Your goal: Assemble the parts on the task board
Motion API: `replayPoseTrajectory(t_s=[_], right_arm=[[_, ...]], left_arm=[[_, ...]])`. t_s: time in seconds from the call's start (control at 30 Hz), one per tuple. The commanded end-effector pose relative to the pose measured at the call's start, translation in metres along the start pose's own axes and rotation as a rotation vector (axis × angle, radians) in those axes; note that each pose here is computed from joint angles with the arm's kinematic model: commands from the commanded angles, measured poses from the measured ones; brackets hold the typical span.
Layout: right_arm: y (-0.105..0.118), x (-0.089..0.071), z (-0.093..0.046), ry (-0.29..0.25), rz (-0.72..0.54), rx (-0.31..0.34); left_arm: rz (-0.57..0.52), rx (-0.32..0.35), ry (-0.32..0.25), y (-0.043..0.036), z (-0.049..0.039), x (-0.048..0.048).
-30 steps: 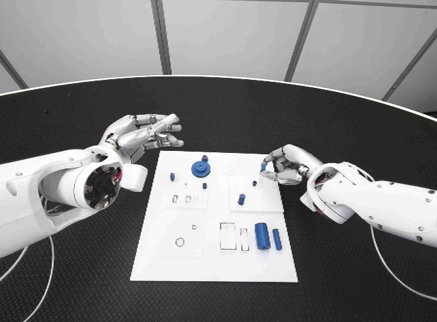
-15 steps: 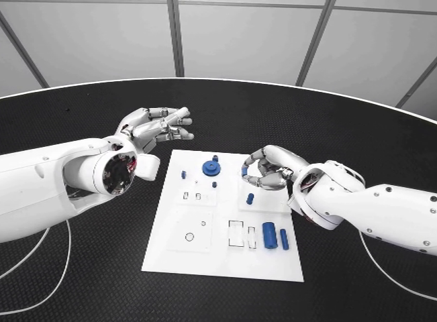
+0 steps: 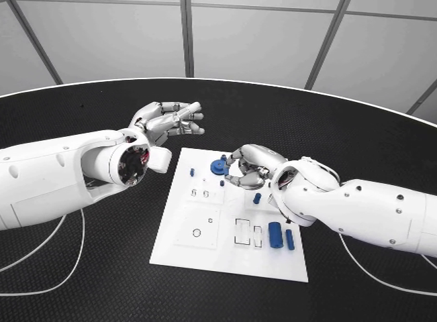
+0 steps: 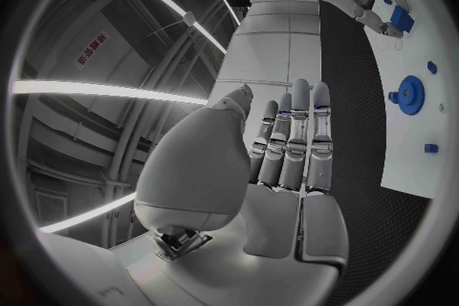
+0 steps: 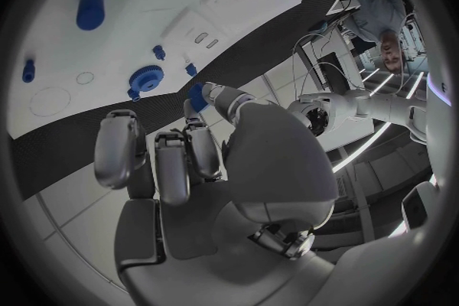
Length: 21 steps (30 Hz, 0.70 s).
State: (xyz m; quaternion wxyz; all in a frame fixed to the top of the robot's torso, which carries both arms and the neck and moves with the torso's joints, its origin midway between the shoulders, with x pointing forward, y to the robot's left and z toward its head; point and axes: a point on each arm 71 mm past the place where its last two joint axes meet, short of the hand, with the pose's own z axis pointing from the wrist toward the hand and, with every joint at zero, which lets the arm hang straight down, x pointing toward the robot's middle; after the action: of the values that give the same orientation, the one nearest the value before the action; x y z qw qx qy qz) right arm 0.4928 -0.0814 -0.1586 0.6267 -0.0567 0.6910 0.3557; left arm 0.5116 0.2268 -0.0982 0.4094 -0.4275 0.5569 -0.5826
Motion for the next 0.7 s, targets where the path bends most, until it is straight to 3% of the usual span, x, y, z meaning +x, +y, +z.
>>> replayPoseTrajectory(t_s=[0.03,0.33,0.7], right_arm=[[0.008,0.005,0.009,0.005,-0.011,-0.007],[0.02,0.018,0.019,0.037,-0.024,-0.021],[0.024,0.035,0.02,0.096,-0.039,-0.02]], left_arm=[[0.002,0.001,-0.005,-0.0001,0.0011,-0.0015],[0.004,0.003,-0.01,-0.0002,0.0023,-0.0026],[0.004,0.003,-0.009,-0.0002,0.0026,-0.0021]])
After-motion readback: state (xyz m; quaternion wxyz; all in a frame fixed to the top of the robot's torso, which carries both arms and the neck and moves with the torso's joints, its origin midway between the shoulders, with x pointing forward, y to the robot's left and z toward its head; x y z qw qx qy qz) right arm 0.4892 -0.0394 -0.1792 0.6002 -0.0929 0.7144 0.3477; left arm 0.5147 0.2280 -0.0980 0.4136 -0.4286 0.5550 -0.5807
